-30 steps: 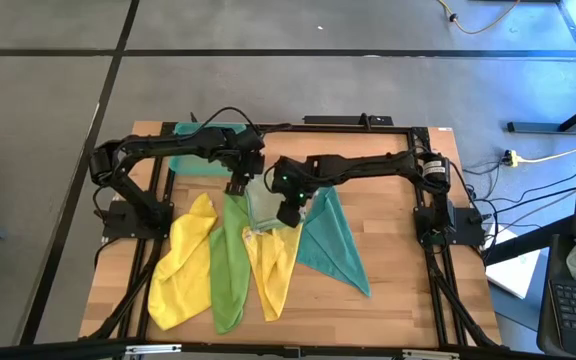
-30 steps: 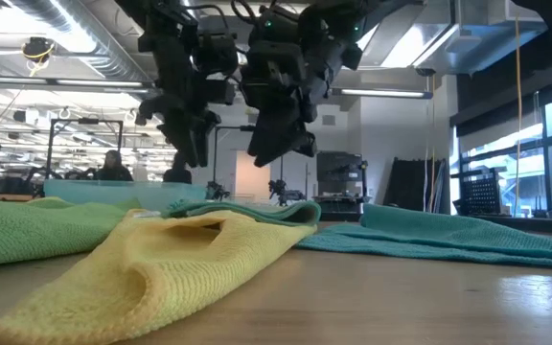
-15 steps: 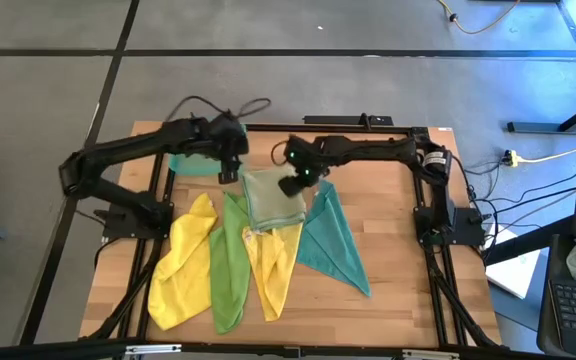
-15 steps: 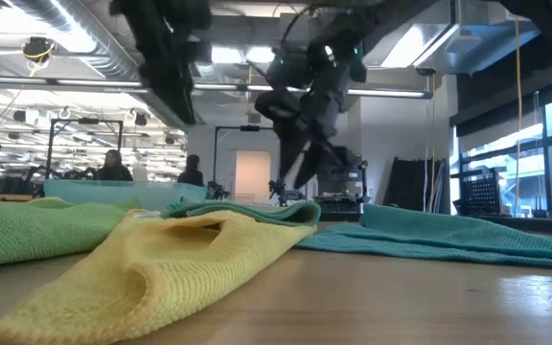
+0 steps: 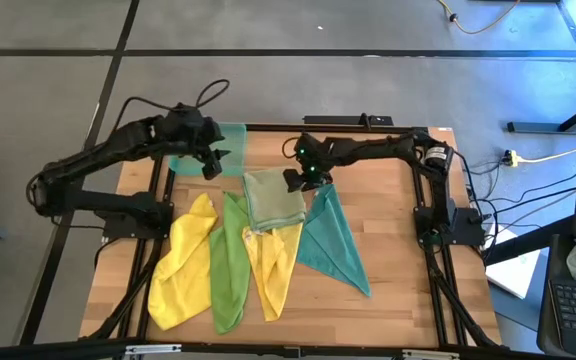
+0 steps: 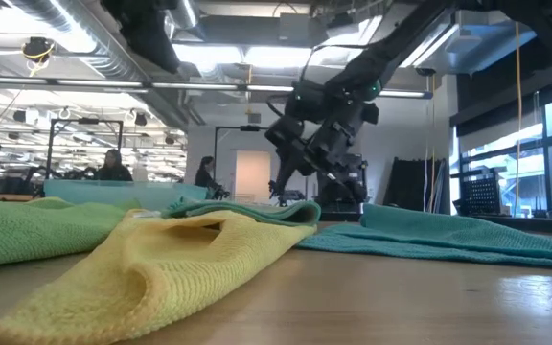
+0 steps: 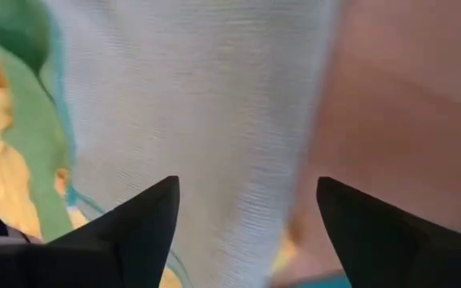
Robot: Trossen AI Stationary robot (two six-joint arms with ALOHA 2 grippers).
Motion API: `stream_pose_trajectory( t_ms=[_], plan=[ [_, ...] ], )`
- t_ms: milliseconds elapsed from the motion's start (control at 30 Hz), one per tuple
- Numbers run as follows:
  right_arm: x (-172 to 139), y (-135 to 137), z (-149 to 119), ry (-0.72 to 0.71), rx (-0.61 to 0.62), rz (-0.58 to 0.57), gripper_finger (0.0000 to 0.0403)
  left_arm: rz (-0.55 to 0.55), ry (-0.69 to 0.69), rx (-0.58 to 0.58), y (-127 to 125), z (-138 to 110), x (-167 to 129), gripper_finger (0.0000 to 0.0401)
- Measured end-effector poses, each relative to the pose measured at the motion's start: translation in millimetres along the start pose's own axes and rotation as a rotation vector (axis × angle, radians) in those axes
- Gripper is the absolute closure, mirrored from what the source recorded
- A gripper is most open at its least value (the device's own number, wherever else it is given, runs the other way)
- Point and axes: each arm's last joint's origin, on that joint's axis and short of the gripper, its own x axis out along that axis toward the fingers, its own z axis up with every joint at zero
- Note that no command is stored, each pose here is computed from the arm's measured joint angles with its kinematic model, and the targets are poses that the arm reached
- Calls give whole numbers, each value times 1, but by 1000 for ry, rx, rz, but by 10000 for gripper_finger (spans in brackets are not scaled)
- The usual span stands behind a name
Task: Fold microfiber towels
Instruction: Put the light green microfiber cloth into the blue bin
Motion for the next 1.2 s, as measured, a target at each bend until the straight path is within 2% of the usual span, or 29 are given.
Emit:
stream_pose_trajectory(
  t_ms=[133, 300, 433, 533, 633, 800, 900, 1033, 1200],
  plan=[
    [14, 5, -11, -43, -7, -6, 105, -1, 12, -24, 0, -2, -2, 206],
    [36, 6, -18, 14, -35, 33, 105, -2, 17, -20, 0, -2, -2, 206],
    [40, 13, -13, -93, -74, 92, 121, -5, 44, -17, 0, -5, -2, 206],
    [37, 15, -4, -174, -41, 96, 155, -8, 77, -11, -1, -8, -2, 206],
    [35, 13, 2, -223, -51, 77, 208, -10, 95, -8, -1, -10, -2, 206],
    [33, 10, 5, -227, -104, 71, 301, -10, 96, -8, -1, -10, -2, 206],
    [30, 7, 9, -206, -115, 80, 327, -10, 96, -9, -1, -10, -2, 206],
    [27, 3, 13, -151, -107, 121, 311, -10, 104, -14, -1, -11, -2, 206],
    [28, 1, 12, -136, -121, 102, 232, -13, 142, -19, -1, -15, -3, 206]
  ],
)
